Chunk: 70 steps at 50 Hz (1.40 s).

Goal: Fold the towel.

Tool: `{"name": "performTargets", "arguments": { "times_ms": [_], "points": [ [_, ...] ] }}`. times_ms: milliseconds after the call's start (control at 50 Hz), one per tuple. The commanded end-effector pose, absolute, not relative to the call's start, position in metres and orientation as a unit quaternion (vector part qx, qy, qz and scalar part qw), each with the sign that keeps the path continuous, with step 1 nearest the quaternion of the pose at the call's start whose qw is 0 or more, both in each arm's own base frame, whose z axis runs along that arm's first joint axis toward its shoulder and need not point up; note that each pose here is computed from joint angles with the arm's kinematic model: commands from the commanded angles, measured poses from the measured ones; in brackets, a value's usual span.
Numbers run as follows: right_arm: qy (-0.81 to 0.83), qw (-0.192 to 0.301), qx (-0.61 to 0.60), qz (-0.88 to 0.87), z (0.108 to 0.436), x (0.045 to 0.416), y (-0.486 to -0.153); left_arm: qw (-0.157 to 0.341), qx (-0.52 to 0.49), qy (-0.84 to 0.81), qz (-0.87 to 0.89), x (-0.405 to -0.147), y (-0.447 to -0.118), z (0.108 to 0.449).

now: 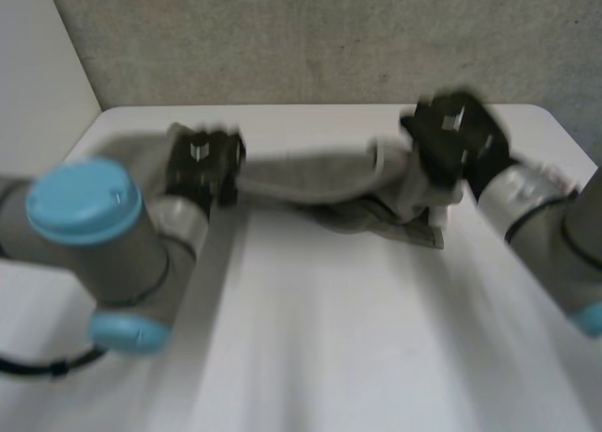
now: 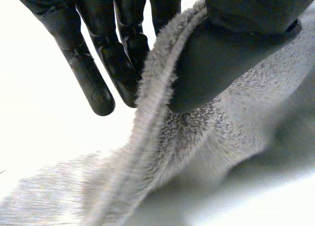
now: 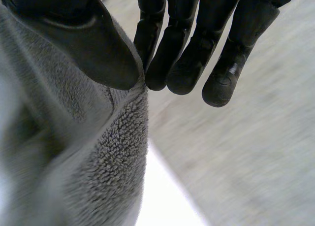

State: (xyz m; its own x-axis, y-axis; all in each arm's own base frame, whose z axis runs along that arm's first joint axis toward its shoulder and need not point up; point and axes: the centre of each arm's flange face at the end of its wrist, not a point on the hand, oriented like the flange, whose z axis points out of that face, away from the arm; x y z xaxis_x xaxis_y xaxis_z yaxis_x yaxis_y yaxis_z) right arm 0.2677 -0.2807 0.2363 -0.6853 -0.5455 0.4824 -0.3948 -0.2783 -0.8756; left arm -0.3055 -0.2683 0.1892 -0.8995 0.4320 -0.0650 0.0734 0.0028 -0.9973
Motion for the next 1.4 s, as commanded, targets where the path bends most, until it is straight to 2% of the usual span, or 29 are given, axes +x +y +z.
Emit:
{"name": "performTargets", "arguments": {
  "times_ms": [20,100,320,460,640,780,1020,1400],
  "points": [
    [0.646,0.02,-0.48,-0.593,0.177,0.255,-0.251,0.105,-0.211,-0.762,0.603,-0.282,-0.23,0.132],
    [0.651,0.014,-0.49,-0.579,0.171,0.249,-0.243,0.101,-0.221,-0.765,0.597,-0.28,-0.223,0.129],
    [0.682,0.044,-0.449,-0.575,0.167,0.241,-0.223,0.103,-0.22,-0.758,0.606,-0.28,-0.222,0.136],
    [0.652,0.051,-0.404,-0.639,0.179,0.239,-0.219,0.105,-0.222,-0.758,0.605,-0.281,-0.22,0.136],
    [0.643,0.061,-0.413,-0.642,0.182,0.242,-0.203,0.105,-0.222,-0.758,0.605,-0.281,-0.22,0.136],
    [0.609,0.098,-0.47,-0.631,0.175,0.264,-0.166,0.105,-0.222,-0.758,0.604,-0.281,-0.219,0.136],
    [0.575,0.04,-0.576,-0.58,0.128,0.267,-0.159,0.105,-0.22,-0.756,0.607,-0.278,-0.217,0.138],
    [0.551,0.021,-0.577,-0.602,0.119,0.272,-0.17,0.103,-0.218,-0.758,0.606,-0.276,-0.218,0.137]
  ]
}}
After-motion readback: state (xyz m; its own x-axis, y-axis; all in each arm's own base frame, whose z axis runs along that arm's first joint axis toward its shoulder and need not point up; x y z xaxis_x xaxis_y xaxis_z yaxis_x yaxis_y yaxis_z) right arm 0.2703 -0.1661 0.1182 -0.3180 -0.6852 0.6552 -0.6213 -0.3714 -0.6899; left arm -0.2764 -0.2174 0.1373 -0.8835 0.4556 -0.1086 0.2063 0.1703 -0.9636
